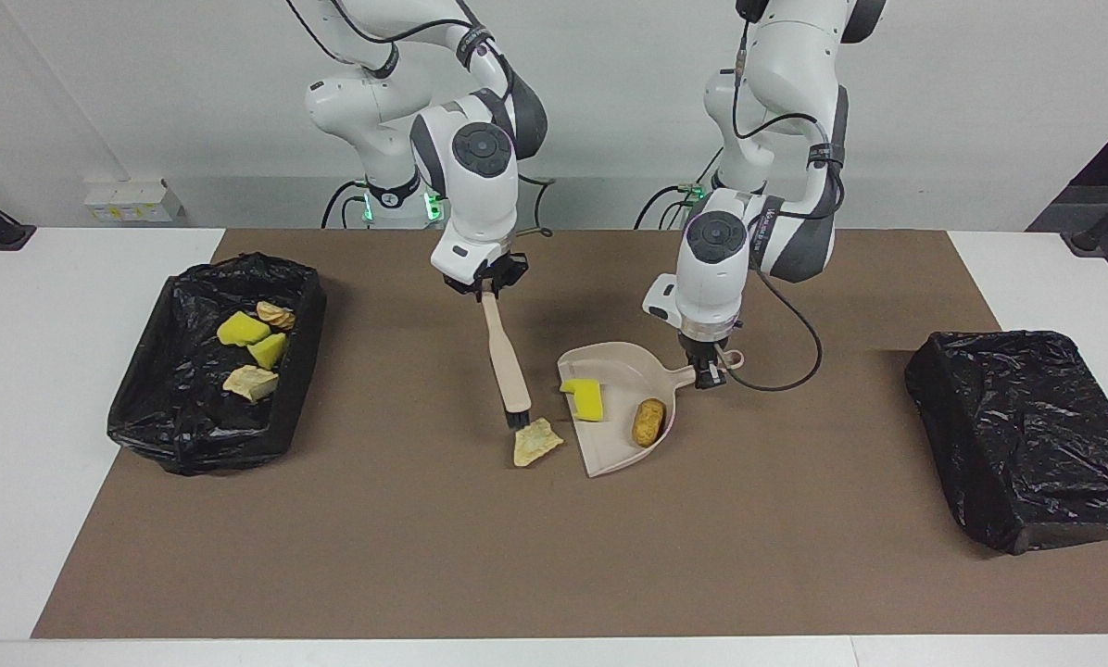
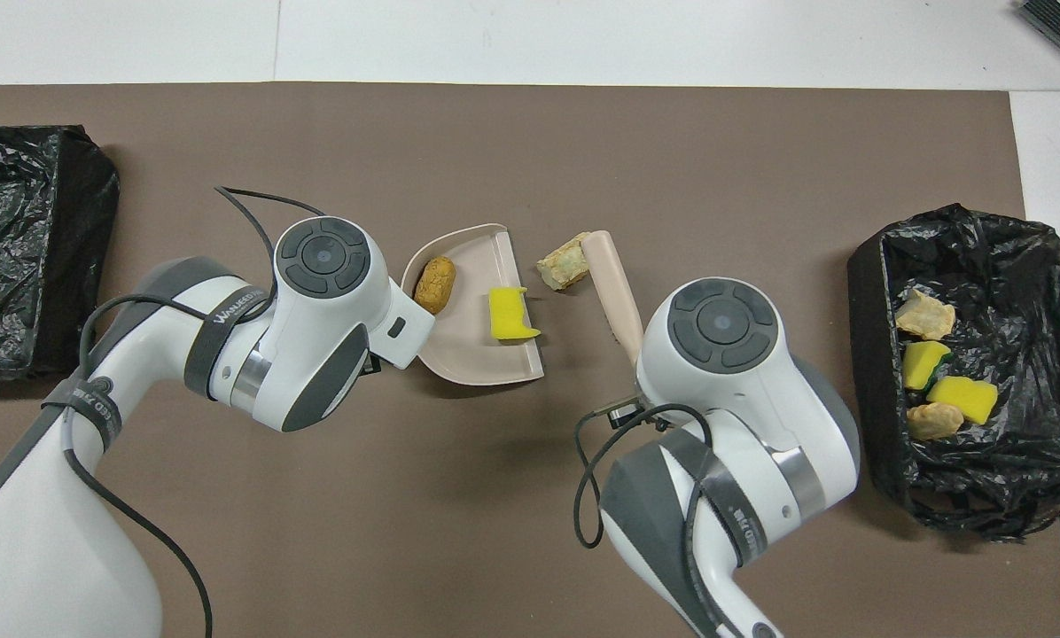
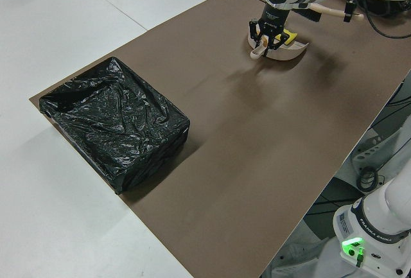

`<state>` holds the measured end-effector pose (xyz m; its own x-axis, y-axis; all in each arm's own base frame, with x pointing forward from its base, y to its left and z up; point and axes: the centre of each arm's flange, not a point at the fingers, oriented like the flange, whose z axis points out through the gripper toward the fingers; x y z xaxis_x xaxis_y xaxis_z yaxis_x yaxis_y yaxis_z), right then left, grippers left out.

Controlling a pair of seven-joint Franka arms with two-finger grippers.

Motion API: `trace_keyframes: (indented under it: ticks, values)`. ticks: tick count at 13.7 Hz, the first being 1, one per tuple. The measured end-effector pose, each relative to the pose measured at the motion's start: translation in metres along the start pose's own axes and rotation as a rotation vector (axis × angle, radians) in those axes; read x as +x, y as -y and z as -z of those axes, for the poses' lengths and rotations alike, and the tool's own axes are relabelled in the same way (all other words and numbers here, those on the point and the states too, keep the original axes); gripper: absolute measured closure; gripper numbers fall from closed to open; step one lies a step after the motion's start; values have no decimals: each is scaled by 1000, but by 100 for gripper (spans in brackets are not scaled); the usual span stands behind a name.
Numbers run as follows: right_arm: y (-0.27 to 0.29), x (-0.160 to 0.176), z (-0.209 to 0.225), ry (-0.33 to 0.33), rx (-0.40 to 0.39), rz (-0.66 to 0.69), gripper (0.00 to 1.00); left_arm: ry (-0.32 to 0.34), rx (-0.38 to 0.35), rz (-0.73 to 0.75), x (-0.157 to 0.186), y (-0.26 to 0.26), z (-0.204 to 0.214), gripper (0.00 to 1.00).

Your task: Sweep and dump trash in bin

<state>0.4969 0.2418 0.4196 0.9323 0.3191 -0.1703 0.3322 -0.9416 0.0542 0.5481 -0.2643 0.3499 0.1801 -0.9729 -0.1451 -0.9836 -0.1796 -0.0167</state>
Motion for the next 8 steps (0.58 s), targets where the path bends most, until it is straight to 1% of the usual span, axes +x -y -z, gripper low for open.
trace_keyframes:
  ticks: [2,4,6,8]
  values:
    - [-45,18,-1,-6,-20,104,74,2,-2,20,-1,0,0,67]
    - [-71,37,-13,-8,-67,154,74,4,-3,25,-1,0,-1,67]
    - [-63,52,-39,13,-89,187,74,5,-4,28,-1,0,-1,67]
    - [-36,57,-61,45,-90,227,74,5,-5,30,-2,0,-1,67]
